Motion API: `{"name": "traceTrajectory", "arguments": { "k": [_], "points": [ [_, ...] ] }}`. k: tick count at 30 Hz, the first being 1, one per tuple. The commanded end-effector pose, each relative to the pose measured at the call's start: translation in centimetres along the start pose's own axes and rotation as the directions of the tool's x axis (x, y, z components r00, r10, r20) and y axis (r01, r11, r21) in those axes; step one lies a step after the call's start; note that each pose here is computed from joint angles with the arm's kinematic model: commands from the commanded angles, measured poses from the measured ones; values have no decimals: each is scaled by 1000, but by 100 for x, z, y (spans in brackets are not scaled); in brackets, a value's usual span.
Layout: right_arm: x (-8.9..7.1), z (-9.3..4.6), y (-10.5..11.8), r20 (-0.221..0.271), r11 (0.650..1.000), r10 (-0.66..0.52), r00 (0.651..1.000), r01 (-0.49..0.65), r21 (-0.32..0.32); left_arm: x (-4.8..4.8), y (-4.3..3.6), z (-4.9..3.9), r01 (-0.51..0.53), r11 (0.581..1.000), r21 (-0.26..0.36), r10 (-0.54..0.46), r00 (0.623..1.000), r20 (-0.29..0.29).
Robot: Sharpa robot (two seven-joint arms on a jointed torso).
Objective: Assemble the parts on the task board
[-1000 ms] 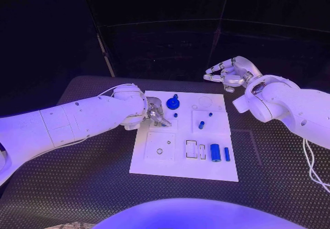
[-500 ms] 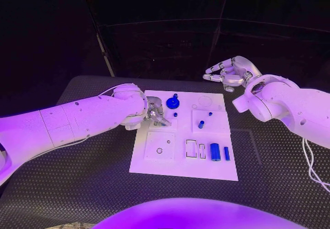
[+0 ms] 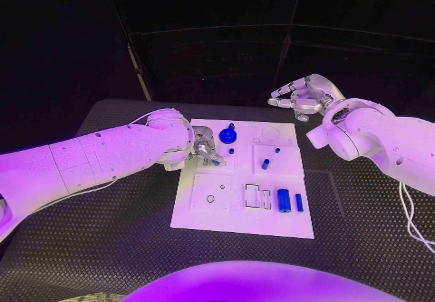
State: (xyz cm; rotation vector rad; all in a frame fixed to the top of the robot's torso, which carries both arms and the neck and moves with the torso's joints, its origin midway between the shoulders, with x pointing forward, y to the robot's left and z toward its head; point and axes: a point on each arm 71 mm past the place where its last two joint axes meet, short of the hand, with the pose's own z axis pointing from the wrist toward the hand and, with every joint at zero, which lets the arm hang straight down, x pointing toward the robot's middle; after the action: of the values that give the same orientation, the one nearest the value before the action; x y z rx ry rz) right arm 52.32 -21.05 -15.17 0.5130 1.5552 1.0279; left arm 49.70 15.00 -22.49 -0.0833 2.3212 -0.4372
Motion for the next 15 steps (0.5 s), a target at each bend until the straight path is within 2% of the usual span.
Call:
{"name": "traceTrajectory", "arguments": {
  "k": [1, 15],
  "points": [
    [10, 7, 16, -11, 1000, -1, 1000, 1, -5, -4, -16, -22, 6, 1000, 16, -5, 999, -40],
    [28, 20, 19, -17, 1000, 0, 1000, 0, -5, -70, -53, -11, 5, 1000, 22, -3, 997, -80]
  ]
}}
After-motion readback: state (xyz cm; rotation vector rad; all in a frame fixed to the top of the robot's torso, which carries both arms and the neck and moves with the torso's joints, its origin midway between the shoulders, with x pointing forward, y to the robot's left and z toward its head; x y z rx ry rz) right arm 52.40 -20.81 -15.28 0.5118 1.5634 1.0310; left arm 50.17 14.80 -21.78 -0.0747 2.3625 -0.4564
